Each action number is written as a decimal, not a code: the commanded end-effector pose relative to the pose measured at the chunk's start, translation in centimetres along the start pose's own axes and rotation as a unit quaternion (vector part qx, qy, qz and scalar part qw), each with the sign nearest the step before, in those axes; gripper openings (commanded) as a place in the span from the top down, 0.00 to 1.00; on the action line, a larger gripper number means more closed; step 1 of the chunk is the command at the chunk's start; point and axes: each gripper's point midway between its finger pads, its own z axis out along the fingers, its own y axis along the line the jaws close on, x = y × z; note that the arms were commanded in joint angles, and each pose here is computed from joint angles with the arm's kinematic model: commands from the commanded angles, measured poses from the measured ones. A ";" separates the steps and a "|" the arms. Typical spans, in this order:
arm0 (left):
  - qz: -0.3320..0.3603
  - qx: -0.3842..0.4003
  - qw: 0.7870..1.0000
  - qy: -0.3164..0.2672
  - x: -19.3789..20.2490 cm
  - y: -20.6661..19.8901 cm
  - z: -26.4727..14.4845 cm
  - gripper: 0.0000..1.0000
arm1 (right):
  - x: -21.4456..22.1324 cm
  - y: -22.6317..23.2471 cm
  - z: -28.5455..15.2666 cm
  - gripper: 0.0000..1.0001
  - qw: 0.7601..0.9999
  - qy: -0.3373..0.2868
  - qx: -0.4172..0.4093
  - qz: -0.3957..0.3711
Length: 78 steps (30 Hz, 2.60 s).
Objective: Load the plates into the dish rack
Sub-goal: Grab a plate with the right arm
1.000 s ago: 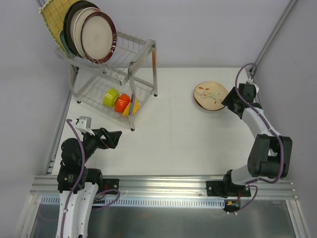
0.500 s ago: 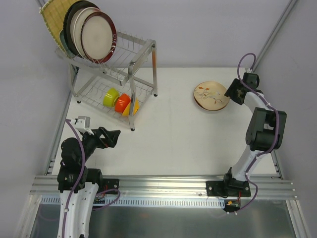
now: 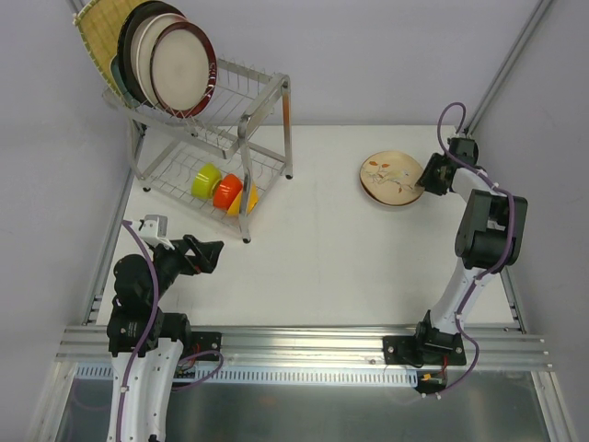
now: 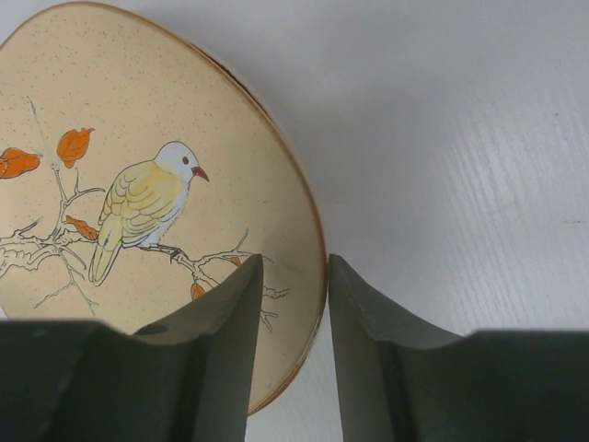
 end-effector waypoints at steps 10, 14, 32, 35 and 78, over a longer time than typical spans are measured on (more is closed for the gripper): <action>-0.001 0.004 1.000 -0.010 -0.5 -0.2 0.0 0.01 | 0.9 1.9 -1.5 0.91 0.999 -0.006 -0.043 0.000; 0.000 0.005 1.000 -0.012 -0.5 -0.2 -0.1 0.01 | 2.8 2.4 -2.5 0.95 0.999 0.003 -0.044 0.018; -0.002 0.011 1.000 -0.003 -0.2 -0.4 0.1 0.01 | 9.2 3.1 -7.3 0.95 0.997 0.067 0.019 0.033; -0.002 0.010 1.000 -0.003 -0.2 -0.3 0.1 0.01 | 8.7 3.3 -8.2 0.93 0.997 0.062 0.019 0.035; -0.004 0.012 1.000 0.006 0.0 -0.3 0.2 0.01 | 8.0 2.5 -12.9 1.00 0.987 -0.048 -0.046 0.147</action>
